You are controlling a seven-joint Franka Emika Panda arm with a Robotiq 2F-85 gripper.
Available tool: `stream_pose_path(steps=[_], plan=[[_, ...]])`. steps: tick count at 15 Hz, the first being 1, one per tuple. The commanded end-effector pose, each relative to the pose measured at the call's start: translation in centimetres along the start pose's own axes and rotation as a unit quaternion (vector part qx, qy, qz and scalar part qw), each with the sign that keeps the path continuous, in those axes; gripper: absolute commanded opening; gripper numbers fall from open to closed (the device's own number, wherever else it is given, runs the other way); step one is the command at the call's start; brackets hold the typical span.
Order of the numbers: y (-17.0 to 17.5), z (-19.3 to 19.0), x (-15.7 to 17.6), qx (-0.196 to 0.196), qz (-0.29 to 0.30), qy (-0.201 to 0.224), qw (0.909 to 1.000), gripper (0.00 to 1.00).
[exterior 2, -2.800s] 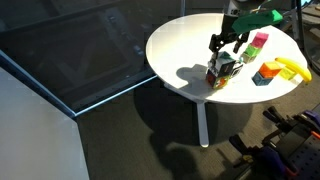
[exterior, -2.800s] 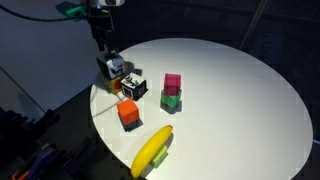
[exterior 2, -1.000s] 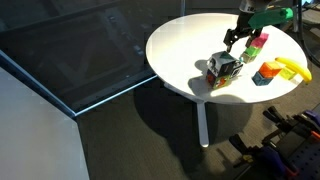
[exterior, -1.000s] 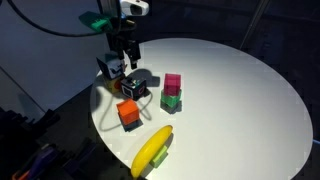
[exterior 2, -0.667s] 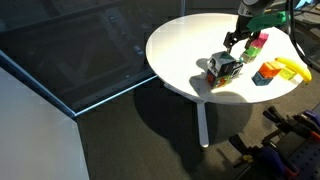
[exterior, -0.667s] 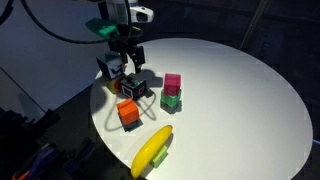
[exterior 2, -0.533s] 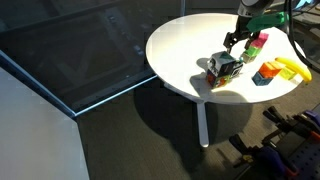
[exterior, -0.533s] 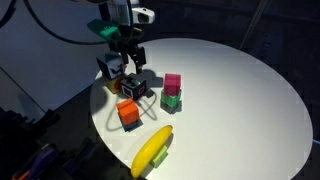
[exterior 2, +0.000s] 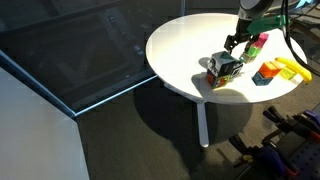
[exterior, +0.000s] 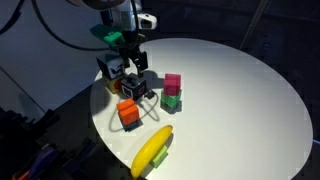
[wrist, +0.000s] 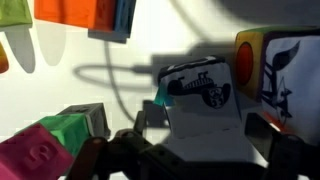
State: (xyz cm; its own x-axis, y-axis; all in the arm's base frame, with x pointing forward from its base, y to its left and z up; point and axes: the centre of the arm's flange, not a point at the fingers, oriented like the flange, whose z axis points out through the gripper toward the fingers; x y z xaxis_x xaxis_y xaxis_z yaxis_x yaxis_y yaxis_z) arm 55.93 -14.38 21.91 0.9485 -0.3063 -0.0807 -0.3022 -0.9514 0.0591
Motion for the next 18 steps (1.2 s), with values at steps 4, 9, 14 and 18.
stream_pose_path(steps=[4, 9, 14, 18], plan=[[0.7, 0.8, 1.2, 0.017, 0.0, 0.009, 0.9998, 1.0], [0.6, 1.7, 1.4, 0.025, -0.006, 0.017, 0.9995, 1.0], [0.4, 2.2, 1.4, 0.046, -0.036, 0.032, 0.9978, 1.0], [0.6, 2.3, 1.5, 0.057, -0.046, 0.036, 0.9967, 1.0]])
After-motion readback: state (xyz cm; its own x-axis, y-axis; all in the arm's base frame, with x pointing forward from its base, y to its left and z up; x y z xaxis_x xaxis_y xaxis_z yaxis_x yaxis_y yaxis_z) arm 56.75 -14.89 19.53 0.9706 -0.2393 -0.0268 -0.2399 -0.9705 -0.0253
